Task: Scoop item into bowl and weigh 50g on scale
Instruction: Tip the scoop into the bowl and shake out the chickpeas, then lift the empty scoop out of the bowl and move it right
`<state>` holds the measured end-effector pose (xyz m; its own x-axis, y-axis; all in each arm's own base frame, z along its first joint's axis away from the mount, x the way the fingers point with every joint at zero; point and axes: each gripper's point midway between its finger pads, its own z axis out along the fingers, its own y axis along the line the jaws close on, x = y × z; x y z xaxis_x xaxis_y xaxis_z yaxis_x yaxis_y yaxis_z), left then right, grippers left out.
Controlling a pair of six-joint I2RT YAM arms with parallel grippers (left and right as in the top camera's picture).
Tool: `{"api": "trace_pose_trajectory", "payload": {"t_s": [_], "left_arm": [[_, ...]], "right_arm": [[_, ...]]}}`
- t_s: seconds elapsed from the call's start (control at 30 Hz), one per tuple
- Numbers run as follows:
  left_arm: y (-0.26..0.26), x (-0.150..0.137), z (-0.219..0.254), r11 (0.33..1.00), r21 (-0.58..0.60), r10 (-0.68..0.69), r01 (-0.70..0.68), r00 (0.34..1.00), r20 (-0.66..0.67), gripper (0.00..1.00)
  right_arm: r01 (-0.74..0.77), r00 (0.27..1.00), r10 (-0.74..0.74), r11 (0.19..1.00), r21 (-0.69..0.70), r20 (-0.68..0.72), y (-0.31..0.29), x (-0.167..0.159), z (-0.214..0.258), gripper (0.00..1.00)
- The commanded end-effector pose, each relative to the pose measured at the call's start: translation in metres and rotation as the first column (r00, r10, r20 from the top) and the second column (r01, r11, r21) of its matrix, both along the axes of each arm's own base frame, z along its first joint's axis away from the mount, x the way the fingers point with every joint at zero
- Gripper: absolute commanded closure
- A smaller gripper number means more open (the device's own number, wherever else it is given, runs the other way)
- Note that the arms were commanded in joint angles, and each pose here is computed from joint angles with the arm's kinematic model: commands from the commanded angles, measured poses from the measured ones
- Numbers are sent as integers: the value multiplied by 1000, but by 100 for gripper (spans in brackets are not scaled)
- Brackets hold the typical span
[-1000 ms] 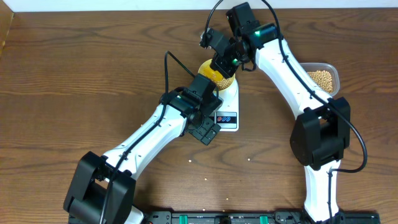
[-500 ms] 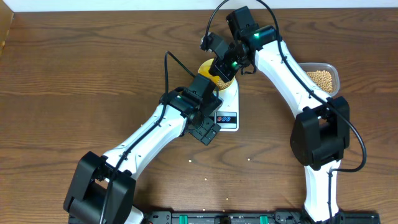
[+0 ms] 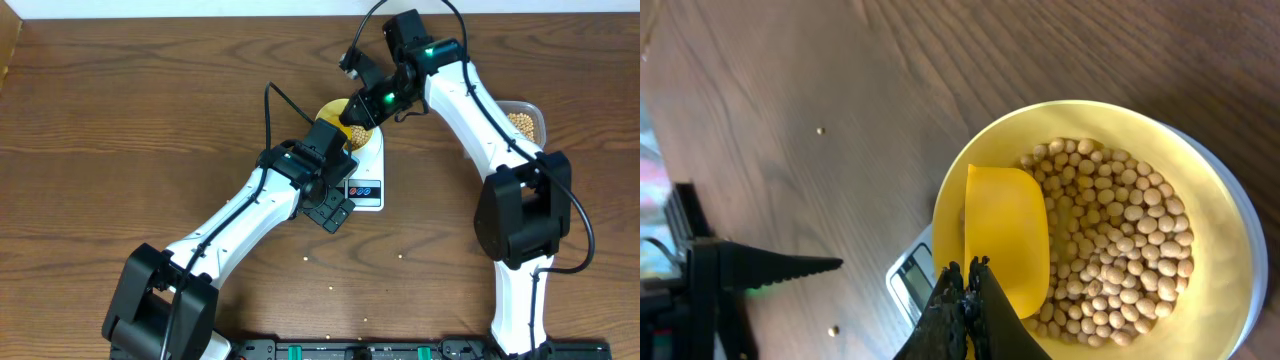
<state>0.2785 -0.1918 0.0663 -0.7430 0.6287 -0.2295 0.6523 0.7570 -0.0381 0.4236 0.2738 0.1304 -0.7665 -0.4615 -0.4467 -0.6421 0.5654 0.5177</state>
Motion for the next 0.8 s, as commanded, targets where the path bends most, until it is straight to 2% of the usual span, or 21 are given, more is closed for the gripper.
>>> {"api": "trace_pose_trajectory", "payload": {"t_s": [0.0,0.23,0.5,0.77], "left_arm": [[2,-3,-5,1000,17,8,-8,1000,-12,2],[2,-3,-5,1000,17,8,-8,1000,-12,2],[2,-3,-5,1000,17,8,-8,1000,-13,2],[2,-3,-5,1000,16,8,-8,1000,-12,2]], "right_arm": [[66,994,-63,997,30,-84,-5,4,-6,99],[151,984,-144,987,63,-108,-17,20,-1,99],[152,978,-101,945,291,-184,-27,25,33,99],[201,969,-136,919,340,-205,-51,37,41,99]]}}
